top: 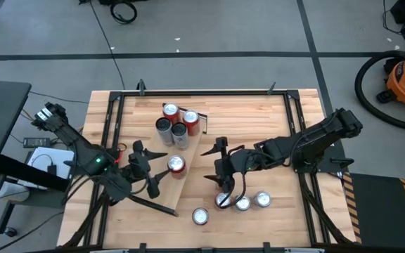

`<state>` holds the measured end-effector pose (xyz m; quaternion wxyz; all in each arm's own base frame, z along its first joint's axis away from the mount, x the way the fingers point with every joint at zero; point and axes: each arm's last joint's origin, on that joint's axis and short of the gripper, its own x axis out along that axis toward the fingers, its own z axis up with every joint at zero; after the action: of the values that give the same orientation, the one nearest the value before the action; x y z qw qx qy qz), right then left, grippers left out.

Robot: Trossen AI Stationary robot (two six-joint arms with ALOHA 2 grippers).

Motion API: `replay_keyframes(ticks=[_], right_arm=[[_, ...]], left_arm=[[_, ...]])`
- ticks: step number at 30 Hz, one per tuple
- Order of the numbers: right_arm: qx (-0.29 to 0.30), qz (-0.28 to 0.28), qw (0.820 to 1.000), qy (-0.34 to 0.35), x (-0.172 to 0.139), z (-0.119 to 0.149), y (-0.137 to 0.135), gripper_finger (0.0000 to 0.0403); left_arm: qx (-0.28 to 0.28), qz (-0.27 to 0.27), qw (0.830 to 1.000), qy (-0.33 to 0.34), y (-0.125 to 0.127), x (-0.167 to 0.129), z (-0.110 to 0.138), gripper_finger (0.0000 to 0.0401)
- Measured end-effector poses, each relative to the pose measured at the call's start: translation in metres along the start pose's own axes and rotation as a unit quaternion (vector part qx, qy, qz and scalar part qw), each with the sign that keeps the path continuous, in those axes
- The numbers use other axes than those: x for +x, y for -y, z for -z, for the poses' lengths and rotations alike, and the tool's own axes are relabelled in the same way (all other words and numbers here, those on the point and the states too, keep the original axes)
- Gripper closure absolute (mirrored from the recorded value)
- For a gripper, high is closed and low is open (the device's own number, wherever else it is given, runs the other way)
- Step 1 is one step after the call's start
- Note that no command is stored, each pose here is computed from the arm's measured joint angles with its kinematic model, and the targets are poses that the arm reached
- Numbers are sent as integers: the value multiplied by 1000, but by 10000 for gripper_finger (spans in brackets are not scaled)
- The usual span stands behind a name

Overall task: Place canned beverage on shelf
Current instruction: Put the top red soda can on the shelf

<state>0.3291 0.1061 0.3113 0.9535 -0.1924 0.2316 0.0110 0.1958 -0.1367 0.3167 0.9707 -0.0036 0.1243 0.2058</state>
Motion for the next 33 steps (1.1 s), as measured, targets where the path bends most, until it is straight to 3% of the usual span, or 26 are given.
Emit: replay_keyframes(ticks=[33], right_arm=[[16, -12, 999, -26, 3, 7, 2, 35]], left_arm=[[4, -2, 1000, -11, -1, 9, 1, 131]])
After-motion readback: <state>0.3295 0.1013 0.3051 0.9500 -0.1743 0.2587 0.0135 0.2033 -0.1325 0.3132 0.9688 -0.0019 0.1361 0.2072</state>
